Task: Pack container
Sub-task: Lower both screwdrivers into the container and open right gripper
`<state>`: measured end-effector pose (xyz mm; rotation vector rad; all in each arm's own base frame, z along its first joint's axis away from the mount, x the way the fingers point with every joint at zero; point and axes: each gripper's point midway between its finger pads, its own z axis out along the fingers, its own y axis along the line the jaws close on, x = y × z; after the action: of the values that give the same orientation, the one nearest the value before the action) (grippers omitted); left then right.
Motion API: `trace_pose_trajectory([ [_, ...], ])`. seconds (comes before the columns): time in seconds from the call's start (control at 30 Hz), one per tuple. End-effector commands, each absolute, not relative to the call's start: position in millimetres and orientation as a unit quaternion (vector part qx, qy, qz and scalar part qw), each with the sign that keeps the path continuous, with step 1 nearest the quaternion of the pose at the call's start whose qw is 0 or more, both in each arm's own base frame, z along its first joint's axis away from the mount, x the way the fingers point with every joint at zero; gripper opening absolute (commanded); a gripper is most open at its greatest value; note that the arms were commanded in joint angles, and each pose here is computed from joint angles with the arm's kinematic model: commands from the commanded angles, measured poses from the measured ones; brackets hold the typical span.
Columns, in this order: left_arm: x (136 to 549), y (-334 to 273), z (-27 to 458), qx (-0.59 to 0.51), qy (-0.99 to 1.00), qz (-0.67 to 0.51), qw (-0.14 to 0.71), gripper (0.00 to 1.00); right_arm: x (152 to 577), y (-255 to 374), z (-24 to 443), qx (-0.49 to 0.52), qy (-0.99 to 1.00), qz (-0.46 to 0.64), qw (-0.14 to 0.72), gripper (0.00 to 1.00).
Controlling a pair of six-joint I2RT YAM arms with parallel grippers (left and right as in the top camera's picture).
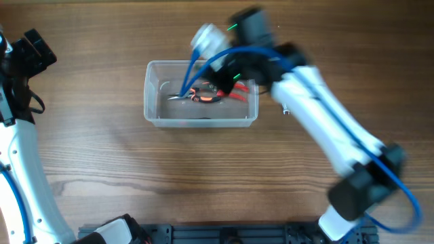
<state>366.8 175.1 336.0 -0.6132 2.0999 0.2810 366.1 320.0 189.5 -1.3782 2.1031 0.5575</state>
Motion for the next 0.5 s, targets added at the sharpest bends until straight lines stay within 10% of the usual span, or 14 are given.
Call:
trace_pose_trajectory([
  [0.0,366.8,177.8,336.3,-0.257,0.847,0.114,0.452,1.0,357.2,331.6,110.4,-0.652,0.715,0.12,0.222,0.04],
  [0.37,366.8,177.7,336.3,-0.257,0.847,0.114,0.452,1.0,344.4,356.6,47.1,-0.727,0.637,0.169,0.194,0.06],
  [0.4,366.8,177.8,336.3,-0.257,0.847,0.114,0.452,1.0,348.0,355.6,46.8,-0.724,0.642,0.16,0.196,0.36],
  [0.47,366.8,177.8,336.3,-0.257,0.847,0.114,0.452,1.0,367.1,349.8,53.1,-0.696,0.677,0.116,0.208,0.5],
])
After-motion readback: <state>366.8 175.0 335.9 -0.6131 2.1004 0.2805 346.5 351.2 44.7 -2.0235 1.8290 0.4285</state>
